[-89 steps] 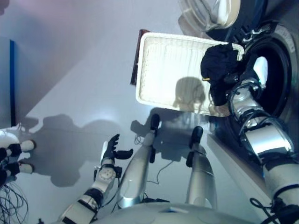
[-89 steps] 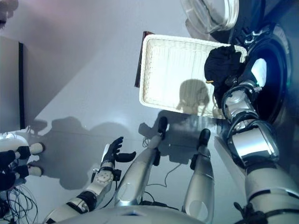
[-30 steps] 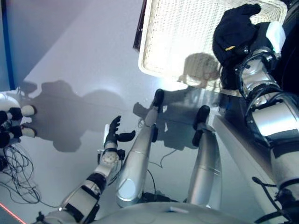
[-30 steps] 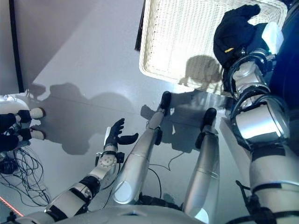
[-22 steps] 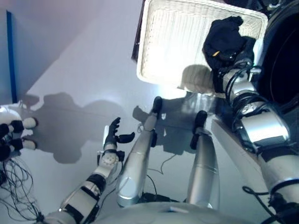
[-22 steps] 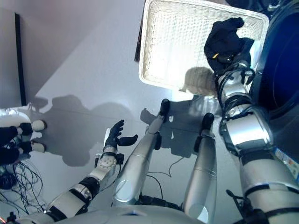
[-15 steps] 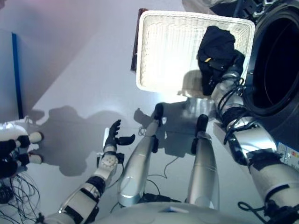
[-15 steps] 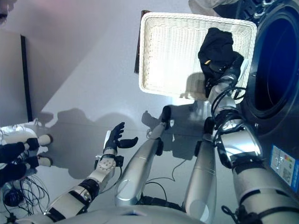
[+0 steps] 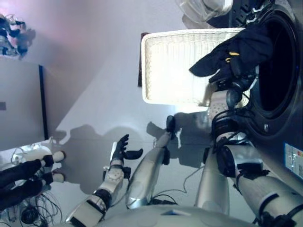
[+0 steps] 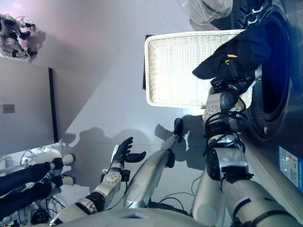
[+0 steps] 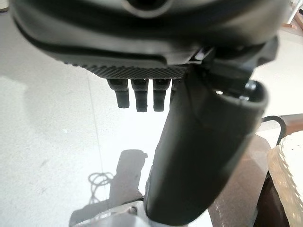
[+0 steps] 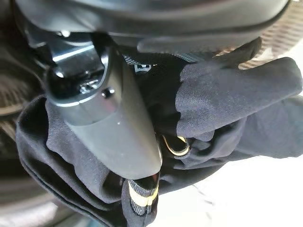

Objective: Pick up the clothes and place them into the washing machine

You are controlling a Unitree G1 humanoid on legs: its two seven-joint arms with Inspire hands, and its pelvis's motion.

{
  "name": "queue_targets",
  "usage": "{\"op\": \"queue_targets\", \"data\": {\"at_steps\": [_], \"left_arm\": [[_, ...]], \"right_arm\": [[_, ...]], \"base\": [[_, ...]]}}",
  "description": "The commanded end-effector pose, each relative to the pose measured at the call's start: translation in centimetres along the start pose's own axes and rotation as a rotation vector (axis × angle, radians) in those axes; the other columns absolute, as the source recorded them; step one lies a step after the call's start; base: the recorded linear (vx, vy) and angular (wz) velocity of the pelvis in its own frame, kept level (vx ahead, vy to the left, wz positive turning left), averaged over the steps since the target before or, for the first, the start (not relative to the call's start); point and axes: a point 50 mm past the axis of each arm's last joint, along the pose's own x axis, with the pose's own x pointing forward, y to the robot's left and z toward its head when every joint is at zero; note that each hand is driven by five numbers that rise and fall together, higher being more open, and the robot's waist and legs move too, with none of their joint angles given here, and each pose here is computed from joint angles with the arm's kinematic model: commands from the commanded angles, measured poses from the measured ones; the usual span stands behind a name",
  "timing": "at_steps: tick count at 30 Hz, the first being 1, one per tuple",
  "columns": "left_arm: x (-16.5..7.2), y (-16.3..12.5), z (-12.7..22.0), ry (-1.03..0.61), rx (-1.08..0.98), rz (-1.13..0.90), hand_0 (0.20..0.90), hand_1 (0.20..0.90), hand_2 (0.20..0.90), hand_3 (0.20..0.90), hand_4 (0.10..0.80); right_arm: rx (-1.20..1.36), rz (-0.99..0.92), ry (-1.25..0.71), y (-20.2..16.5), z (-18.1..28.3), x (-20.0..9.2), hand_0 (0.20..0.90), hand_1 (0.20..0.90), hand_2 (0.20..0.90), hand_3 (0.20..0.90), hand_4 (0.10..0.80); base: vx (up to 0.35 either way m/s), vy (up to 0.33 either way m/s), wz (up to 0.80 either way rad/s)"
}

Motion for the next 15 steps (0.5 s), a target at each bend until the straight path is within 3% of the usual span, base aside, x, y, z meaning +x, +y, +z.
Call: {"op": "queue_targets", "data": {"at_steps": [1, 8, 15], "left_arm": [[-1.1, 0.6, -2.9, 0.109, 0.038, 0.030, 0.900, 0.900, 0.900, 0.900, 0.800], [-1.4, -0.5, -3.1, 0.114, 0.038, -0.016, 0.900, 0.900, 0.900, 0.900, 0.800], [-1.3, -0.9, -2.5, 0.077, 0.046, -0.058, 0.900, 0.900, 0.900, 0.900, 0.800]], "right_arm": [[0.236, 0.076, -0.200, 2.8, 5.1, 0.4, 0.300, 0.300, 0.300, 0.300, 0.400], [0.438, -0.039, -0.224, 3.0, 7.8, 2.3, 0.300, 0.300, 0.300, 0.300, 0.400], [0.573, 0.045, -0.269, 5.0, 12.1, 3.8, 0.300, 0.300, 0.300, 0.300, 0.400]], "base": [[0.028, 0.030, -0.07], [0.027, 0.035, -0.06], [0.010, 0.010, -0.04]]}}
